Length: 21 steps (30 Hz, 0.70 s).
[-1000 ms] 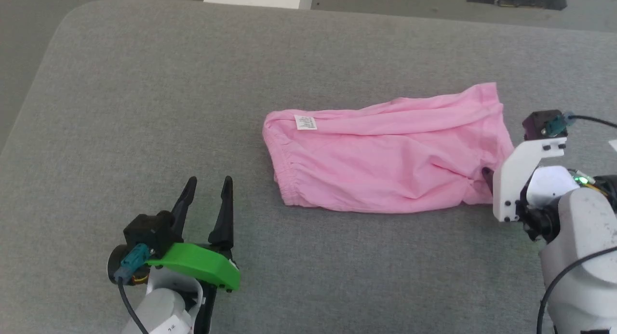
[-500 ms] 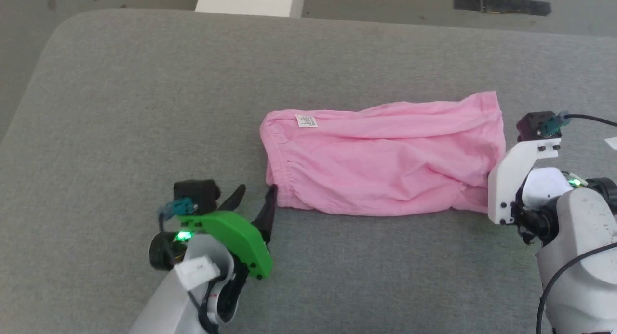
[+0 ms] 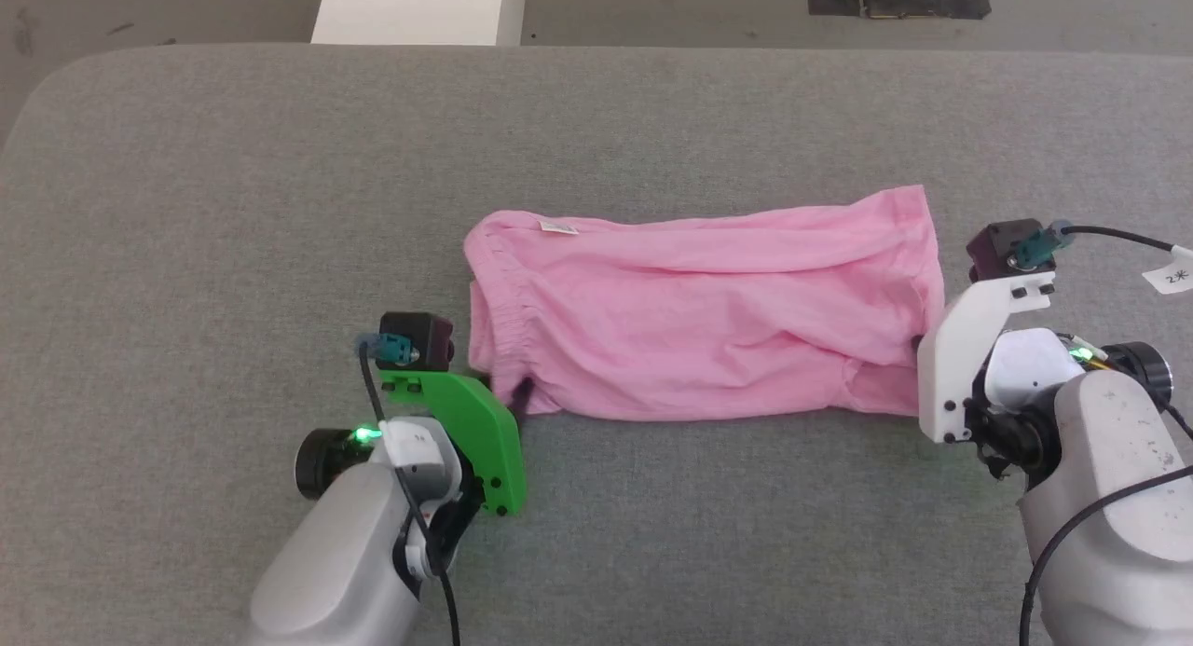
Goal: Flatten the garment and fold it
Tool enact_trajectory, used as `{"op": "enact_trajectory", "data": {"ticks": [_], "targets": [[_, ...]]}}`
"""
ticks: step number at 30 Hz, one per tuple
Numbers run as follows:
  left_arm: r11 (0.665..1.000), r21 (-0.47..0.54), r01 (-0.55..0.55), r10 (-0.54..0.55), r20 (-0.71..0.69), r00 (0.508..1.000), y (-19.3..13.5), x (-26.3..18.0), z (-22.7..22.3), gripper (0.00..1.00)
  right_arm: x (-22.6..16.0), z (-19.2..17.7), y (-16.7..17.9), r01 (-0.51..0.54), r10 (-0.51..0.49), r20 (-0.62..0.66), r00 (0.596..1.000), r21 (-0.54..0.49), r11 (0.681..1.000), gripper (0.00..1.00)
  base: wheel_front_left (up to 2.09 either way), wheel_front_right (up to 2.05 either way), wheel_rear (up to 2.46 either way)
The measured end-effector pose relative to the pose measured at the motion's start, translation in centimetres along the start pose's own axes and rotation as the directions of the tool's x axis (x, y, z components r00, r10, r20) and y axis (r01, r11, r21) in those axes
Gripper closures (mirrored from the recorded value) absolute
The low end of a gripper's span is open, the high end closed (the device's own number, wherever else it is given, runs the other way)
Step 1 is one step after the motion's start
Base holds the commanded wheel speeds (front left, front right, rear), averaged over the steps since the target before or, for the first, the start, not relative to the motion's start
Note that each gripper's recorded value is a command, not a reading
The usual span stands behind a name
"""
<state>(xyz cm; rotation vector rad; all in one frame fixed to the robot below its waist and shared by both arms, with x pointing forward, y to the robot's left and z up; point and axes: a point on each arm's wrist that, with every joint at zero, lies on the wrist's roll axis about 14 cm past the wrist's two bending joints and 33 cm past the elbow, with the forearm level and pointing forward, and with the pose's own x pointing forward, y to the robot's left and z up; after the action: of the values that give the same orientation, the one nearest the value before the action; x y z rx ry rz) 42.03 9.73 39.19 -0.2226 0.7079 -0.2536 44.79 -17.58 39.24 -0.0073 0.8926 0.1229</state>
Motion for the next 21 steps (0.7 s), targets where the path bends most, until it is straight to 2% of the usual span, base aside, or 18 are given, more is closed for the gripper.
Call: {"op": "enact_trajectory", "data": {"ticks": [5,12,15,21], "targets": [[1.0,-0.013,0.022,-0.022,0.01,1.0,-0.1,0.4,0.3,1.0,-0.2,-0.8,-0.2,-0.001,0.001,-0.009,1.0,0.016,1.0,1.0,0.0,0.0,0.0],[0.996,-0.081,0.032,-0.023,0.114,0.993,0.7,-1.1,2.7,1.0,-1.8,-0.9,-0.6,-0.018,0.014,0.052,0.999,0.075,0.997,1.0,0.0,0.0,0.0],[0.993,-0.115,0.023,-0.013,0.088,0.996,1.4,-2.6,1.3,1.0,-2.8,-2.0,-0.7,-0.024,0.018,0.062,0.998,0.098,0.995,1.0,0.0,0.0,0.0],[0.98,-0.198,0.006,-0.016,-0.05,0.999,1.0,-5.5,-4.5,1.0,-4.7,-6.7,-0.8,-0.029,0.027,0.013,1.0,0.181,0.983,1.0,0.0,0.0,0.0]]}}
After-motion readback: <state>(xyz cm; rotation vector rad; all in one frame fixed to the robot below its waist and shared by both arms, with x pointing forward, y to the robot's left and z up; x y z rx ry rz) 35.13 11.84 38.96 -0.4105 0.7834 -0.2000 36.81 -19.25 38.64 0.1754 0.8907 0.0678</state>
